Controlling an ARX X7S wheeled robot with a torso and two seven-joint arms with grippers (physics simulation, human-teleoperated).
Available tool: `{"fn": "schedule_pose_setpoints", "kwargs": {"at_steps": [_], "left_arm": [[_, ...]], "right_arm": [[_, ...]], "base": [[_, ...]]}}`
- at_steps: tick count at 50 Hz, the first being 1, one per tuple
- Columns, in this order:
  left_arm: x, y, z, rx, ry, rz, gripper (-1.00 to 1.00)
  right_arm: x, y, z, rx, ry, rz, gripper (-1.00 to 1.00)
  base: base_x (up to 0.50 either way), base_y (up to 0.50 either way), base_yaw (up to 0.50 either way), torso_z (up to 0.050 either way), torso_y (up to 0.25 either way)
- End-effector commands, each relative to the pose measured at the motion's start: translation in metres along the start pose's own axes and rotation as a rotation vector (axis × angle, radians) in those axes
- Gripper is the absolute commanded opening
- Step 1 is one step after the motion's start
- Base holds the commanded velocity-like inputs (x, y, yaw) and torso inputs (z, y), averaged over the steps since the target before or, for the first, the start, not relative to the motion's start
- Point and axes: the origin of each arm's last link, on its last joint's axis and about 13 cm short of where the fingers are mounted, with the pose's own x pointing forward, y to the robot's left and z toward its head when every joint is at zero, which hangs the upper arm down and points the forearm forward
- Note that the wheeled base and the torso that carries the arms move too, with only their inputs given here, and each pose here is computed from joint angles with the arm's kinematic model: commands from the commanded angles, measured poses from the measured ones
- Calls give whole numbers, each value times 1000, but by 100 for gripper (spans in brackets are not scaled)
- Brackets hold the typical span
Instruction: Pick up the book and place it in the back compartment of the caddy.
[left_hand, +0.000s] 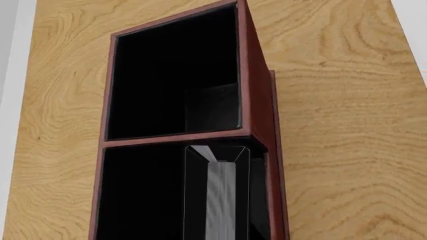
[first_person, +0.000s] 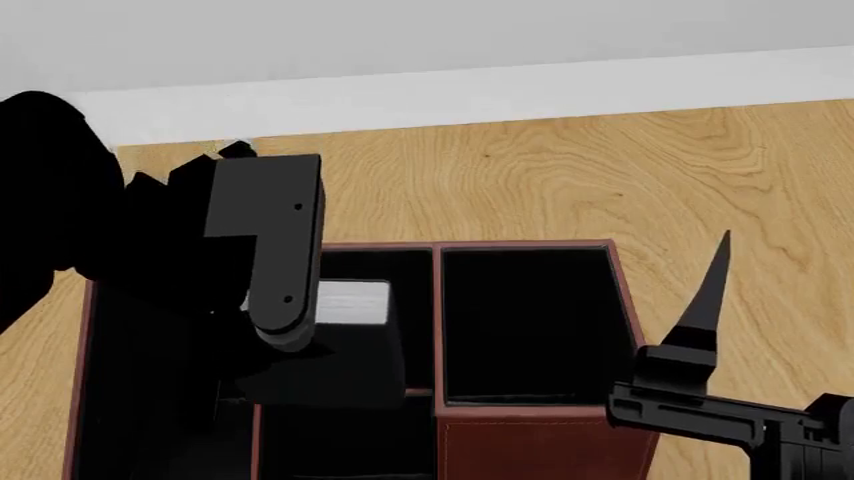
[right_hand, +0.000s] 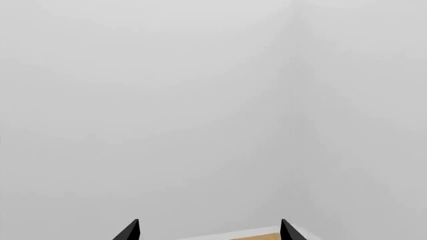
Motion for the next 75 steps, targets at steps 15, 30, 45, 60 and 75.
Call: {"fn": "schedule_pose_setpoints", "kwargs": {"at_steps": [15,30,45,60,75], "left_arm": [[6,-3,1,-7,-30,19,-100],[15,-9,-4,-17,-29,-4,-100],[24,-6,-4,-22,-39,-1,-100],[34,-9,-11,-31,-19,-20,-100],[45,-4,-19,-47,-22,-20,-100]], "right_arm": [[0,-1,-3,4,3,5,100],[1,1,-3,4,6,10,100],[2,2,-4,7,9,16,100],[4,4,-6,7,16,24,100],[5,5,-8,4,23,29,100]], "base": [[0,0,0,1,1],[0,0,0,0,1],[0,0,0,1,1],[0,0,0,0,1],[0,0,0,0,1]]}}
